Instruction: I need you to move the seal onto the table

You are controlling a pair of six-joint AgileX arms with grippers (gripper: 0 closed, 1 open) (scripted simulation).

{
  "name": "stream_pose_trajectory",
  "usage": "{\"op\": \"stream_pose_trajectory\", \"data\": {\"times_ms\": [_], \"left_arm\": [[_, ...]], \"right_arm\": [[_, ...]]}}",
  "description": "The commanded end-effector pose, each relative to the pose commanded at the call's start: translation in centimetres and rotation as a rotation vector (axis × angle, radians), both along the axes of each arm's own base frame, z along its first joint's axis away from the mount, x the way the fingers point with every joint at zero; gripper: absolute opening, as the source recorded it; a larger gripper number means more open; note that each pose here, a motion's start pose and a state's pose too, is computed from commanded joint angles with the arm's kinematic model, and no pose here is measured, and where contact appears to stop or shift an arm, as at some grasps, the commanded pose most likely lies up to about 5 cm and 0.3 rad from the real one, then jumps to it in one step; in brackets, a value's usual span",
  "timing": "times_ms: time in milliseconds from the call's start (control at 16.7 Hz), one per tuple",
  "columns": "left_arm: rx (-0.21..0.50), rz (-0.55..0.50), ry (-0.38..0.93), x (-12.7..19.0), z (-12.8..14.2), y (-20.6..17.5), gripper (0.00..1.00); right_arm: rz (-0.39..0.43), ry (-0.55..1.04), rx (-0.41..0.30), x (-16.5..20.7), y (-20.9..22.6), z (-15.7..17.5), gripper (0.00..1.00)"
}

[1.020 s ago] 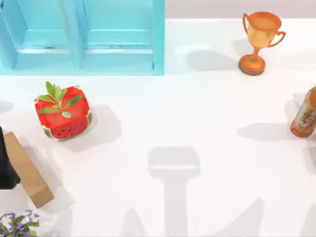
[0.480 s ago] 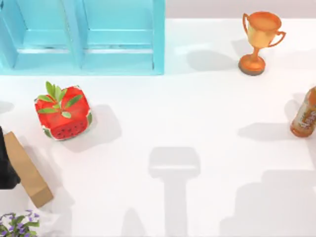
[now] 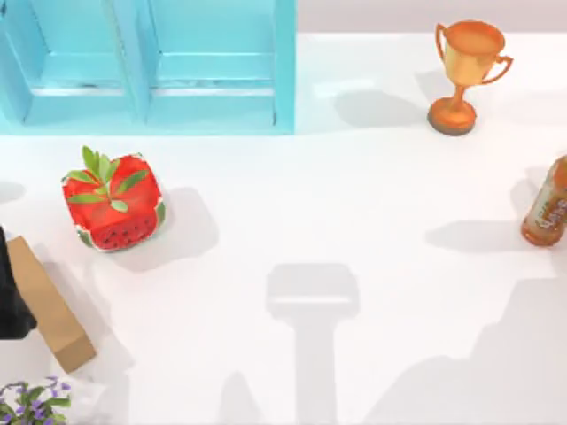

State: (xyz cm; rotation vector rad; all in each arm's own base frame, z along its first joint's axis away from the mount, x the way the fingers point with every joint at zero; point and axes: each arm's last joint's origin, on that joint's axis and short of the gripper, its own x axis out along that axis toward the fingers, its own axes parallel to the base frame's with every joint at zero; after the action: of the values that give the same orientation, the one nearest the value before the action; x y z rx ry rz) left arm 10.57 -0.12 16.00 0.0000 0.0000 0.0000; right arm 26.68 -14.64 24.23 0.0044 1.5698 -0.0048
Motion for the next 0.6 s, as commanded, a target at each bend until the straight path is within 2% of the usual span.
{"op": "stream_pose_trajectory", "data": {"times_ms": [300,600], "left_arm": [[0.000,0.000,0.000,0.0,0.0,0.0,1.00],[0.000,0.000,0.000,0.0,0.0,0.0,1.00]], "right_arm": [[0.002,0.001,0.001,0.0,0.1,-0.5,1.00],[0.000,-0.007,-0.004,0.4,-0.2,-5.6,1.00]]}}
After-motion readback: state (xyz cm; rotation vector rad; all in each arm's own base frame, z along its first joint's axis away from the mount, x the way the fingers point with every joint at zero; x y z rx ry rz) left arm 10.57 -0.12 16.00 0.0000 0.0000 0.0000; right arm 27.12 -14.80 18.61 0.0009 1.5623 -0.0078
